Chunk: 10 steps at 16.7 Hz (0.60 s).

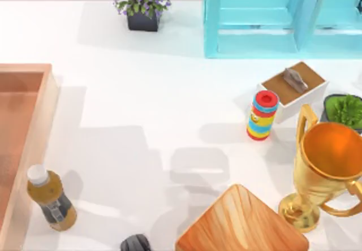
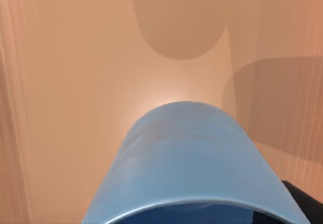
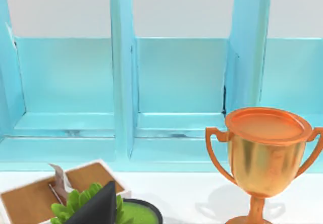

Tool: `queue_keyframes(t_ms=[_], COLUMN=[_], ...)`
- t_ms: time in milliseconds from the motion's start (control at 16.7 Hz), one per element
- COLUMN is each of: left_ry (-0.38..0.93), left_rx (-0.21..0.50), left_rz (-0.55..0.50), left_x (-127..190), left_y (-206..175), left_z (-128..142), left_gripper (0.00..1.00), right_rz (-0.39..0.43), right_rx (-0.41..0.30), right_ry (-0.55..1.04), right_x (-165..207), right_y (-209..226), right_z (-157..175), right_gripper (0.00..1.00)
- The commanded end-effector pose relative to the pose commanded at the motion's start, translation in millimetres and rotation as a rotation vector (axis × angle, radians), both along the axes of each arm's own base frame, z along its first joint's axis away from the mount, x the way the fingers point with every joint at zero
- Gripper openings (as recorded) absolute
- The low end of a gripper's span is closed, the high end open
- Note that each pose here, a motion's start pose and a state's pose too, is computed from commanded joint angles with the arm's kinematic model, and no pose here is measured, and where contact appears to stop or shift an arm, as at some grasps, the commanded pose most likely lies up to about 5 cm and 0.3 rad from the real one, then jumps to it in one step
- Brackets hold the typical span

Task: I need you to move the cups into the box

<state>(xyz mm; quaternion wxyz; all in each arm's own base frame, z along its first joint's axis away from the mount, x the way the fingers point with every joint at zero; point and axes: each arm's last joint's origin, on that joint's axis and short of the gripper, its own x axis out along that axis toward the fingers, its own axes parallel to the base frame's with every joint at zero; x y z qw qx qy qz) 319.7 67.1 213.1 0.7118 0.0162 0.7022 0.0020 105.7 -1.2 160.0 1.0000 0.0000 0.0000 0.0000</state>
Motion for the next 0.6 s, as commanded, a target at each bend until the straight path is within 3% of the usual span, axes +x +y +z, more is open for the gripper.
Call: queue_keyframes(t_ms=[120, 600], left_ry=[0.0, 0.0], left_rx=[0.0, 0.0], left_rz=[0.0, 0.0], left_x=[0.0, 0.0], left_y=[0.0, 0.0], left_z=[0.0, 0.0], left_gripper=[0.0, 0.6], right_rz=[0.0, 0.0], right_rx=[0.0, 0.0], right_ry=[0.0, 0.0], right_x=[0.0, 0.0], right_y=[0.0, 0.0], right_z=[0.0, 0.0], right_gripper=[1.0, 1.0])
